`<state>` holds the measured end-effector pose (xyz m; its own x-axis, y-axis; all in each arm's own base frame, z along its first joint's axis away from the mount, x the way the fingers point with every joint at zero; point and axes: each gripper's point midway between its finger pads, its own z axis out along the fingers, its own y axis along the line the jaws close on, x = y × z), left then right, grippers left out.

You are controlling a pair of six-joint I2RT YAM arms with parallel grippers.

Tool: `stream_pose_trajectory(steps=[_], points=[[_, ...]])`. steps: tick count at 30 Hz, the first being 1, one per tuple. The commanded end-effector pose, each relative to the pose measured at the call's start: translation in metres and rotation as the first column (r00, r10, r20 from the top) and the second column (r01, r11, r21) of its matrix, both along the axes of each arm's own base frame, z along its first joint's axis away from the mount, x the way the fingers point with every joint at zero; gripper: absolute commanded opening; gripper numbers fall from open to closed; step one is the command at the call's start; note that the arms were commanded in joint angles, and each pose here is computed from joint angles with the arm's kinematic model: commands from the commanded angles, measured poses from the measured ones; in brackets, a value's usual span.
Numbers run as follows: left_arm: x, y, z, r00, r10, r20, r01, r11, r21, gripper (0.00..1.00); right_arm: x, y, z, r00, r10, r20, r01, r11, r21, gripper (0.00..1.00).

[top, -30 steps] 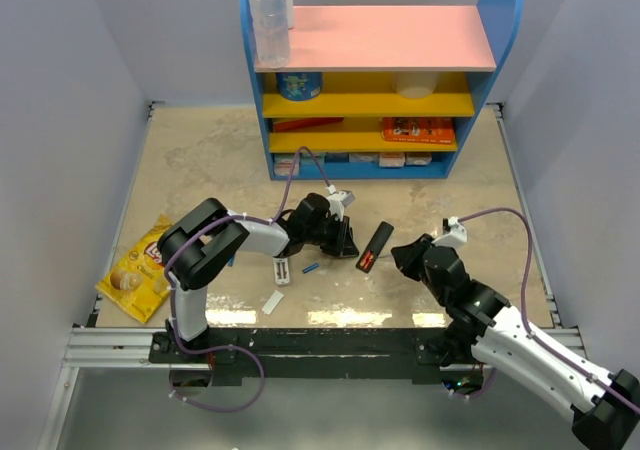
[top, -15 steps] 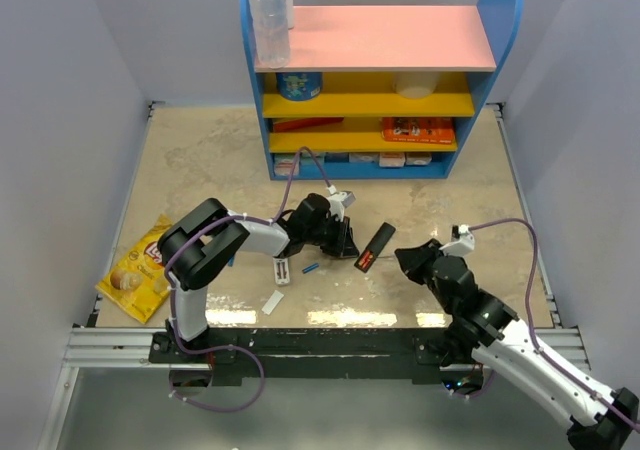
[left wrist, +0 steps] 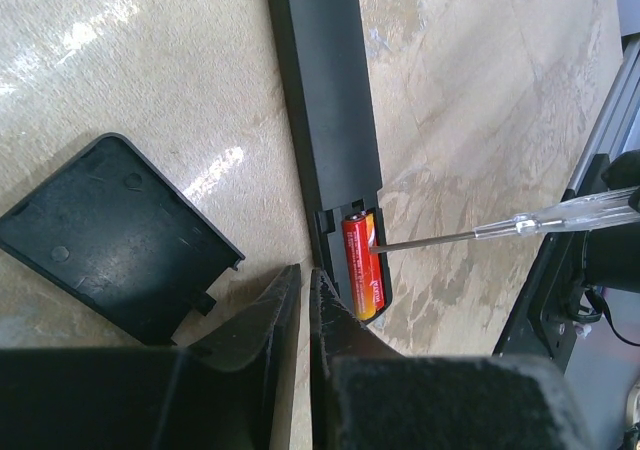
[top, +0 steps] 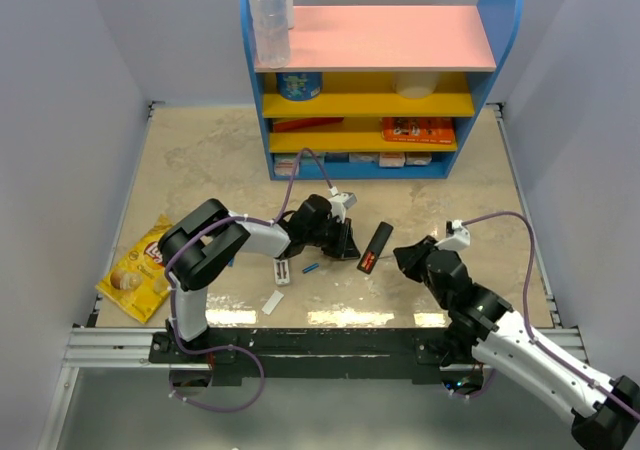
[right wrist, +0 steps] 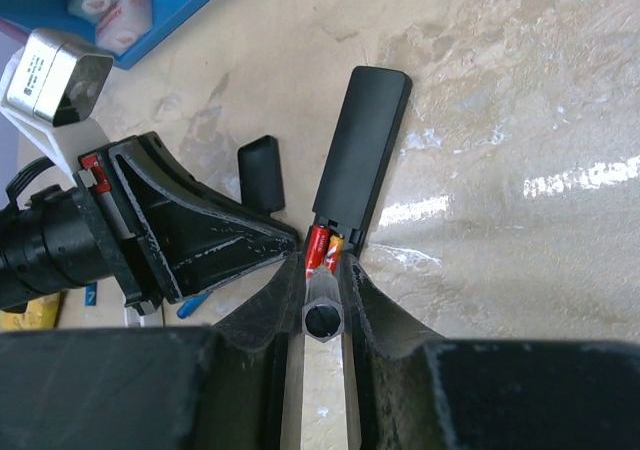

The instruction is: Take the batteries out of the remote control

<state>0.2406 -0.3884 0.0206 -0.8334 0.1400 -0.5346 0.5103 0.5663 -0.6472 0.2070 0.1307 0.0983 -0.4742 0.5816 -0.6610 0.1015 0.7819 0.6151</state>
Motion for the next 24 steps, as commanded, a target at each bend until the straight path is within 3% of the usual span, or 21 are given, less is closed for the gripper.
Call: stream_pose_trajectory(steps=[1, 5, 10, 24], points=[[0.002, -0.006, 0.005, 1.000, -0.012, 0.025, 0.012, 1.000, -0.019, 0.13, 0.009, 0.002, 0.019, 0.999, -0.005, 0.046, 0.006, 1.000, -0.014, 0.00], [0.001, -0.006, 0.002, 1.000, -0.014, 0.021, 0.015, 1.000, -0.016, 0.13, 0.008, 0.007, 0.019, 0.997, 0.012, 0.072, -0.014, 0.999, 0.031, 0.00], [-0.001, -0.007, -0.001, 1.000, -0.018, 0.013, 0.018, 1.000, -0.023, 0.13, 0.014, 0.014, 0.039, 0.981, 0.028, 0.194, -0.046, 0.995, 0.089, 0.00], [0.002, -0.003, 0.015, 0.999, 0.016, 0.044, -0.015, 1.000, -0.024, 0.13, 0.020, 0.008, 0.048, 0.984, 0.010, 0.178, -0.013, 1.000, 0.012, 0.00]])
